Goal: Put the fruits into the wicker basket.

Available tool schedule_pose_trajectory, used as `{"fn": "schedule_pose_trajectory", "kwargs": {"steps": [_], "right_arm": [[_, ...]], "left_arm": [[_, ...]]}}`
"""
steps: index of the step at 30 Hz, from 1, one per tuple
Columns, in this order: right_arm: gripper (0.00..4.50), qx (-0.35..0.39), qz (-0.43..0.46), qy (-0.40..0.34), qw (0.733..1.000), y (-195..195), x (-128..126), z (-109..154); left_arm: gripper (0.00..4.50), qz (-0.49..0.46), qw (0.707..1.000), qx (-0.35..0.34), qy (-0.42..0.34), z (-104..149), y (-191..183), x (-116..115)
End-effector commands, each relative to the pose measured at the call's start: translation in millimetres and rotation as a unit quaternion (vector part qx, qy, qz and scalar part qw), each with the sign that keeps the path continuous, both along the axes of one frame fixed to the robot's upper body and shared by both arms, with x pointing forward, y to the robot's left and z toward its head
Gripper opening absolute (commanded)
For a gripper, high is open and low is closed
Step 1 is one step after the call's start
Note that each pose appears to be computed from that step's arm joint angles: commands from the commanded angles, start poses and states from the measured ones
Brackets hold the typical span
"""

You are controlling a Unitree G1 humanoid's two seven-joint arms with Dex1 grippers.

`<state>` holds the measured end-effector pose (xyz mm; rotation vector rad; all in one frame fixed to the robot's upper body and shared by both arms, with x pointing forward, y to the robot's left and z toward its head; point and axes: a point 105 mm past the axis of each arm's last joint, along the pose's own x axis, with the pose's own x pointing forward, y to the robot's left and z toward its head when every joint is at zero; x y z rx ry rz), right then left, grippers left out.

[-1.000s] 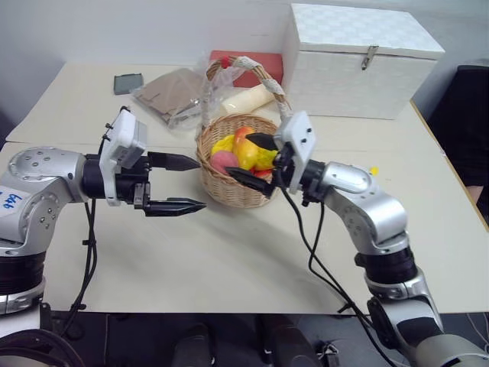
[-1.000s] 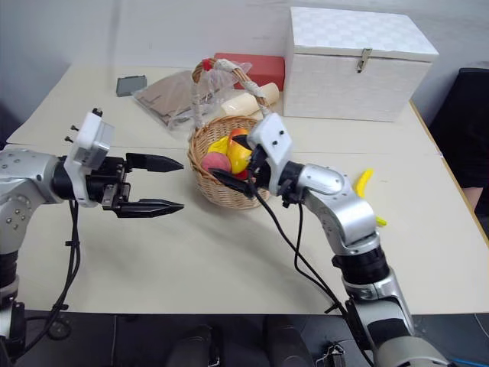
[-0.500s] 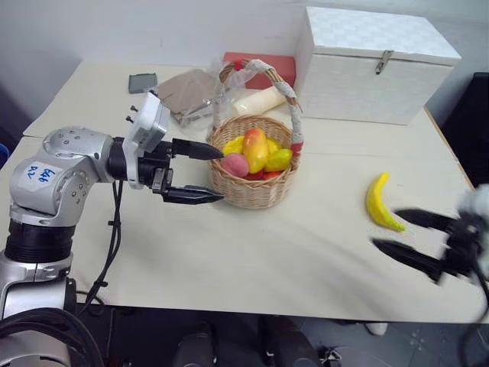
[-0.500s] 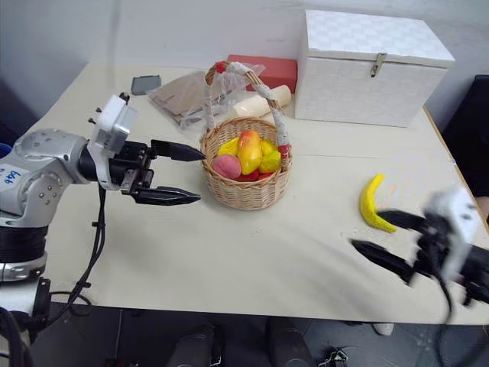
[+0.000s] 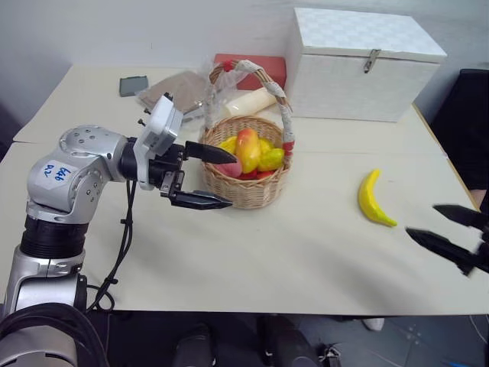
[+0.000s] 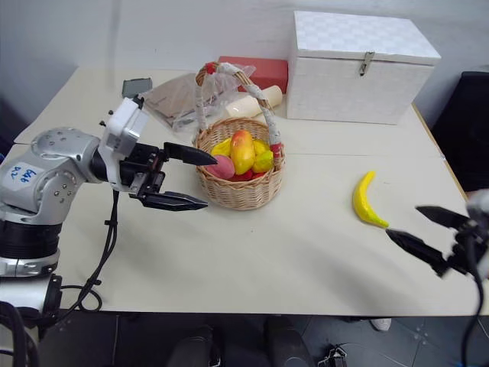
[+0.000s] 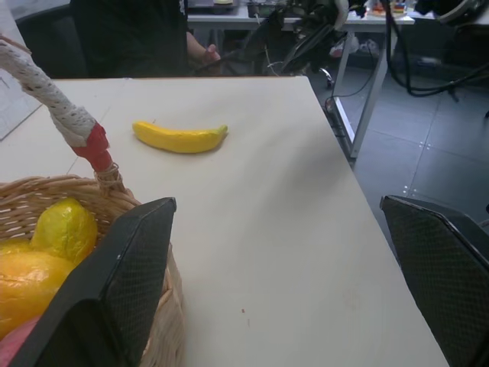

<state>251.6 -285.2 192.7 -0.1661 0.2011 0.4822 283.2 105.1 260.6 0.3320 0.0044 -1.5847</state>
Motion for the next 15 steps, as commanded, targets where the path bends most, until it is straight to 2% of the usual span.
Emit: {"fn": "schedule_pose_trajectory", "kwargs": {"steps": [1, 4, 8, 15], "right_arm": [[4.47, -0.007, -0.072, 0.014, 0.997, -10.6, 33.6, -17.0], [4.47, -0.006, -0.128, 0.024, 0.991, -20.7, 58.6, -28.5], [4.47, 0.030, -0.113, 0.050, 0.992, -6.0, 79.6, -47.5], [4.47, 0.026, -0.131, 0.086, 0.987, -0.2, 97.1, -81.6]], "left_arm": [[4.50, 0.001, 1.000, 0.001, -0.029, 7.8, -2.0, -6.0], [4.50, -0.002, 1.000, -0.001, -0.031, 12.1, -2.4, -10.0], [4.50, 0.004, 0.999, -0.003, -0.035, 14.9, -3.4, -10.5], [4.50, 0.020, 0.999, -0.003, -0.040, 15.7, -2.9, -8.0]]}}
